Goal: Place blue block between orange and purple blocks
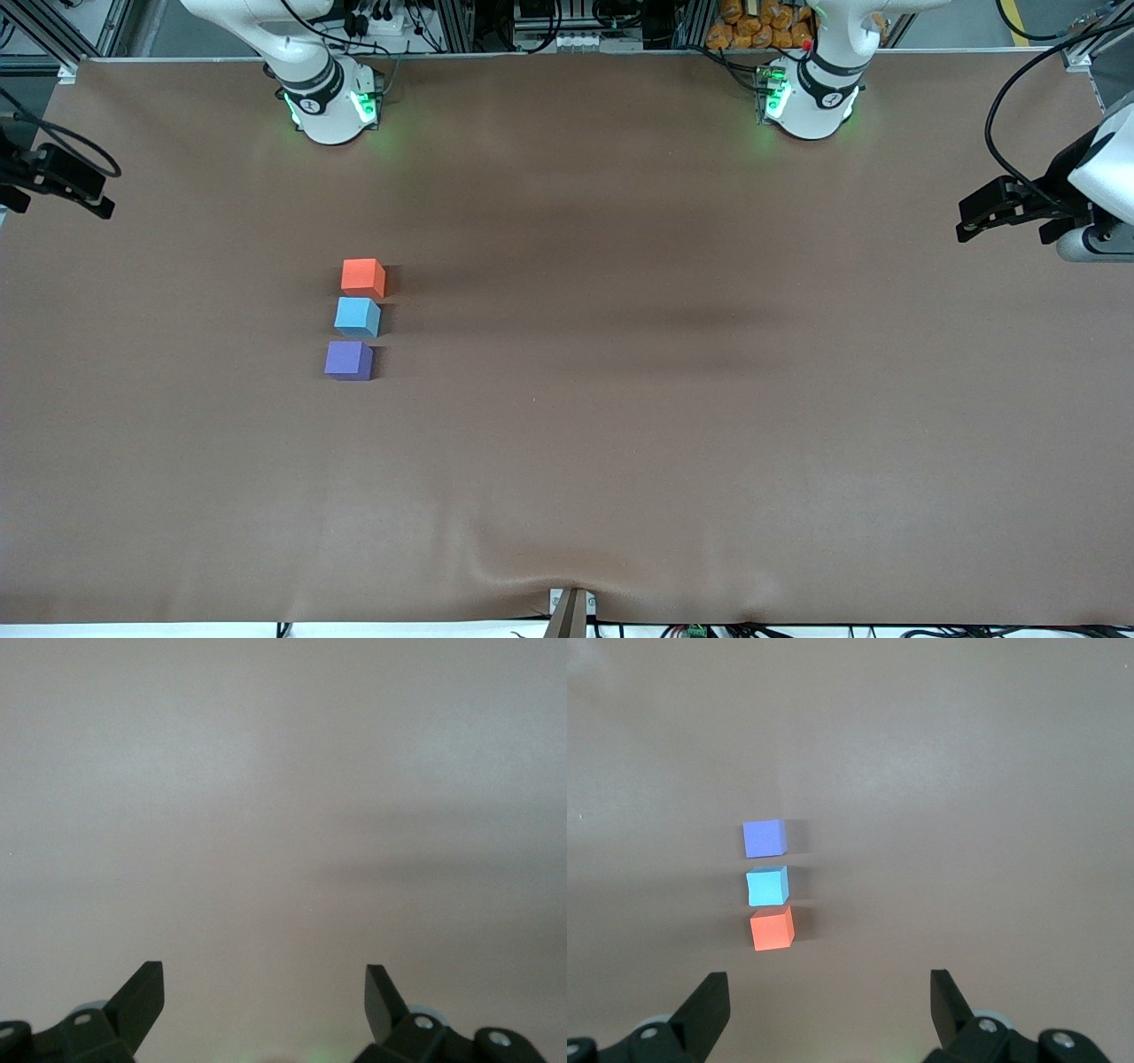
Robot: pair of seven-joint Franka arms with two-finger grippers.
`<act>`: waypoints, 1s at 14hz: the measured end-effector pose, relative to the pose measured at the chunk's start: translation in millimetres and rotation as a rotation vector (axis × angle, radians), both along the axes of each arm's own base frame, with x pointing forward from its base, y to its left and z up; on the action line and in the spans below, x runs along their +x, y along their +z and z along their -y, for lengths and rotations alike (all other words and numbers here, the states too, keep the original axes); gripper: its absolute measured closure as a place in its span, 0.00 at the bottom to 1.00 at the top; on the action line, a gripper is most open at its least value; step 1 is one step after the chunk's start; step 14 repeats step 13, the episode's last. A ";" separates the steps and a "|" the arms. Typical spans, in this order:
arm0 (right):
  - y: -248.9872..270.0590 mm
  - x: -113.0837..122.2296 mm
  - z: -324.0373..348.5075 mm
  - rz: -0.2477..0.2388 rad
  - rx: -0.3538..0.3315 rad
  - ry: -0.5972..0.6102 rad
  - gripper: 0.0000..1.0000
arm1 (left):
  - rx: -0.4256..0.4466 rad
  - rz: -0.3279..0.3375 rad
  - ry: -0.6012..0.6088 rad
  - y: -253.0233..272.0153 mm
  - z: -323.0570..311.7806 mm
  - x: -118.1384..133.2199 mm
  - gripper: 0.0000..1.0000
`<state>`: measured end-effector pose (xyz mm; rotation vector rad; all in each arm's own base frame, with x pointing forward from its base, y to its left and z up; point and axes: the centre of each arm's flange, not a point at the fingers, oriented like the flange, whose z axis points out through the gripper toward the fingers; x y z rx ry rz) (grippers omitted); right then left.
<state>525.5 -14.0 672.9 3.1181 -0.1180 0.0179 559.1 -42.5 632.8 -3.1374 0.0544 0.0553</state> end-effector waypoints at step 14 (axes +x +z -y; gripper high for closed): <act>2.8 -2.5 -2.2 0.017 -0.003 0.009 0.00 | 0.001 -0.008 -0.004 -3.8 2.1 0.2 0.00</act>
